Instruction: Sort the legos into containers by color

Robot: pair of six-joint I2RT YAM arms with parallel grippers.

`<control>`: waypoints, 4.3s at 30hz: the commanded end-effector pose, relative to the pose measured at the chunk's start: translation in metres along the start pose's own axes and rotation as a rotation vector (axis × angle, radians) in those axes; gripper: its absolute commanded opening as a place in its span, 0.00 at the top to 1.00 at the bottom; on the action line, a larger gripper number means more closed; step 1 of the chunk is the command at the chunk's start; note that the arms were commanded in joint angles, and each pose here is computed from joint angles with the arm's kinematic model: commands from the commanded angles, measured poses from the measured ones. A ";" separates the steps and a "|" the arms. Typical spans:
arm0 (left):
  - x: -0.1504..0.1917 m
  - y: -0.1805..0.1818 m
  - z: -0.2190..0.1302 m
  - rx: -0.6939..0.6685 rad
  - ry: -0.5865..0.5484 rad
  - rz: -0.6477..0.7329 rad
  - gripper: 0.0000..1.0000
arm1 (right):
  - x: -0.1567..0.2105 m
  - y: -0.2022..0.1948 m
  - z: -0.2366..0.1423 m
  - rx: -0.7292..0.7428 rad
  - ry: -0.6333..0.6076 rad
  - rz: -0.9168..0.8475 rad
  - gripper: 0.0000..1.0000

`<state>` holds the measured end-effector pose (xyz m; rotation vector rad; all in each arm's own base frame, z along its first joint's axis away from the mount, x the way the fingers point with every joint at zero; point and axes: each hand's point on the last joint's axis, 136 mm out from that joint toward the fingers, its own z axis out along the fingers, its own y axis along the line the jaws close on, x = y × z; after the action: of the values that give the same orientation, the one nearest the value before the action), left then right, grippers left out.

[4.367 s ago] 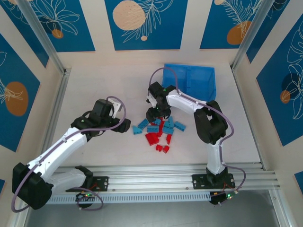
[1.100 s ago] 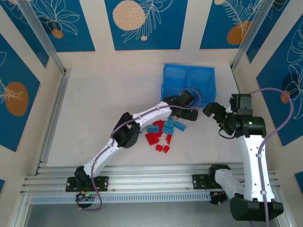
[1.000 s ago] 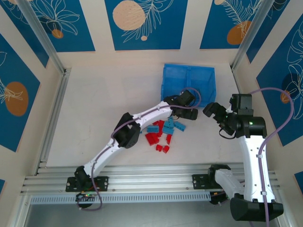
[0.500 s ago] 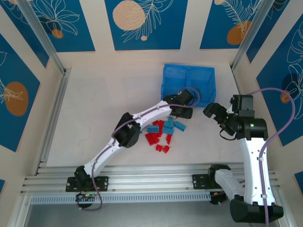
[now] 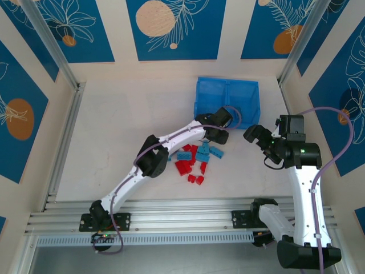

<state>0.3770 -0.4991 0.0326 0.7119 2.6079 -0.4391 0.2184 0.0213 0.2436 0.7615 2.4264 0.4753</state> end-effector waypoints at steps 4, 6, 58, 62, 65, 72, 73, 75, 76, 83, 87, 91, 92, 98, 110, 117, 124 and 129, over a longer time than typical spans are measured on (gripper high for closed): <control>0.025 0.006 -0.031 -0.011 0.101 0.093 0.59 | 0.006 0.000 0.000 -0.018 0.020 0.025 0.00; 0.018 0.004 -0.043 -0.002 0.067 0.113 0.55 | 0.007 0.000 0.001 -0.014 0.022 0.025 0.00; 0.022 0.008 -0.042 0.012 0.131 -0.159 0.76 | 0.013 0.030 -0.008 -0.172 0.042 -0.045 0.00; 0.009 -0.001 -0.081 0.054 0.078 -0.108 0.77 | 0.006 0.041 -0.008 -0.206 0.027 -0.064 0.01; -0.014 -0.004 -0.116 0.050 -0.015 -0.072 0.77 | 0.001 0.044 -0.008 -0.201 0.022 -0.063 0.00; -0.086 0.031 -0.158 -0.070 -0.255 -0.094 0.78 | -0.010 0.044 -0.005 -0.158 0.011 -0.055 0.01; -0.094 0.037 -0.156 -0.071 -0.271 -0.120 0.78 | -0.011 0.044 -0.005 -0.153 0.011 -0.052 0.01; -0.106 0.055 -0.147 -0.063 -0.297 -0.200 0.78 | -0.011 0.044 -0.008 -0.152 0.009 -0.046 0.01; -0.112 0.060 -0.143 -0.048 -0.307 -0.228 0.78 | -0.011 0.044 -0.009 -0.151 0.009 -0.044 0.00; -0.146 0.059 -0.109 0.076 -0.405 -0.248 0.67 | -0.009 0.040 -0.021 -0.142 -0.025 -0.031 0.00; -0.144 0.060 -0.087 0.088 -0.400 -0.293 0.51 | -0.007 0.039 -0.024 -0.144 -0.025 -0.027 0.01; -0.148 0.059 -0.096 0.088 -0.416 -0.298 0.41 | -0.005 0.037 -0.026 -0.138 -0.025 -0.032 0.01; -0.151 0.058 -0.104 0.087 -0.429 -0.285 0.37 | -0.005 0.036 -0.026 -0.137 -0.025 -0.036 0.01; -0.164 0.053 -0.182 0.060 -0.498 -0.189 0.32 | 0.005 0.049 -0.004 -0.229 0.021 -0.164 0.03; -0.063 0.033 -0.324 0.135 -0.476 0.277 0.29 | 0.057 0.045 0.094 -0.176 0.145 -0.943 0.04; 0.047 0.023 -0.354 0.252 -0.522 0.594 0.01 | 0.108 0.034 0.152 -0.147 0.348 -1.492 0.11; 0.103 0.041 -0.359 0.216 -0.456 0.650 0.00 | 0.094 0.030 0.211 -0.049 0.398 -1.526 0.15; 0.109 0.046 -0.361 0.196 -0.467 0.626 0.00 | 0.090 0.029 0.241 -0.016 0.442 -1.505 0.31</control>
<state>0.2175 -0.2746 0.2910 1.2274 1.8281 -0.5749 0.2861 0.1336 0.0279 -1.3063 2.6144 0.0426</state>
